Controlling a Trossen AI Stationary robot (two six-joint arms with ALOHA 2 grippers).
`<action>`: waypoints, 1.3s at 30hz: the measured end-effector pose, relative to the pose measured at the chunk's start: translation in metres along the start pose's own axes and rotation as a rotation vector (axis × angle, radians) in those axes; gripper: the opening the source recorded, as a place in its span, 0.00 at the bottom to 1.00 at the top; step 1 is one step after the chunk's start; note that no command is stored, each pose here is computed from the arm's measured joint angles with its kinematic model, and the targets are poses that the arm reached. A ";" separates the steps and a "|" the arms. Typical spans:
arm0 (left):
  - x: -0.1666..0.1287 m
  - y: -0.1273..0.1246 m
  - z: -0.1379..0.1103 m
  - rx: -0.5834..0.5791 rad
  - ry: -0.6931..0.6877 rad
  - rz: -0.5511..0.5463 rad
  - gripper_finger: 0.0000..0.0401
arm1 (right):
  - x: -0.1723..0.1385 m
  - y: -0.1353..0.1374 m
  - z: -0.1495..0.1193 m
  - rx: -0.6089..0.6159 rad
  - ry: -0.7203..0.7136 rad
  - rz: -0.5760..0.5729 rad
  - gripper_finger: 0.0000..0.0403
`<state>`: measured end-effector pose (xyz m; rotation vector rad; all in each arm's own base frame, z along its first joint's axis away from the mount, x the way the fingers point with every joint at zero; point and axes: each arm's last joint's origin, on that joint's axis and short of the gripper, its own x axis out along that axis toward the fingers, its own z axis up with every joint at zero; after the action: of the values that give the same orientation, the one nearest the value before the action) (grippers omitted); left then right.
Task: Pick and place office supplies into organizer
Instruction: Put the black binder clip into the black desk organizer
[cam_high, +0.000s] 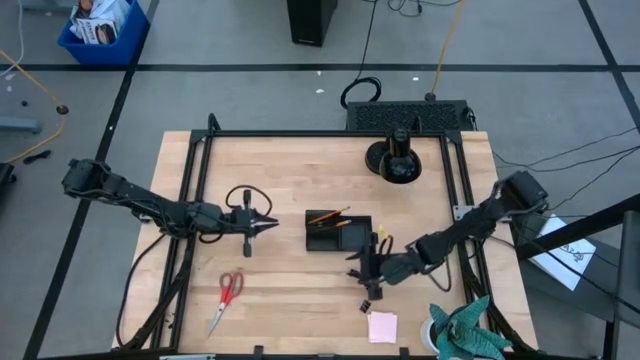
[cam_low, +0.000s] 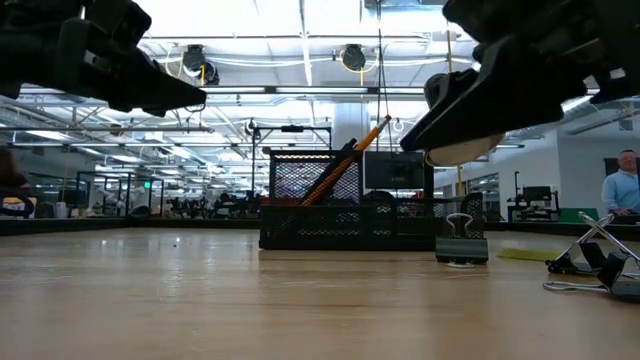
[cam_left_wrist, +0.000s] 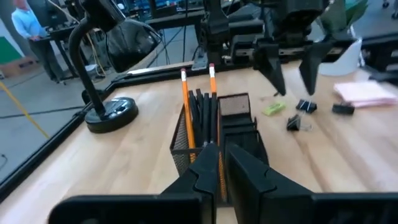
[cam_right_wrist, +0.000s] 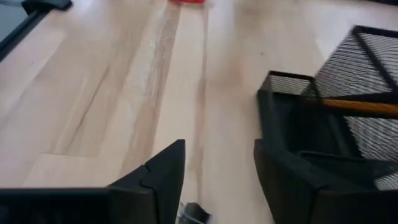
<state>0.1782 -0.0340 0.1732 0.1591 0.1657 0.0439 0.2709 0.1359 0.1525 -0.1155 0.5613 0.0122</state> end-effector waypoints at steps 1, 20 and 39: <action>0.000 0.000 -0.001 0.015 0.009 0.000 0.09 | 0.003 0.003 0.000 -0.004 0.006 0.003 0.46; -0.003 0.007 0.024 0.258 -0.204 0.165 0.09 | 0.001 0.016 0.020 -0.002 -0.096 0.039 0.44; -0.001 0.007 0.011 0.266 -0.059 0.200 0.09 | -0.003 0.022 0.013 0.317 -0.083 -0.050 0.42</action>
<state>0.1788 -0.0289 0.1848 0.4417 0.0959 0.2164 0.2742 0.1597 0.1622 0.1792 0.4709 -0.1197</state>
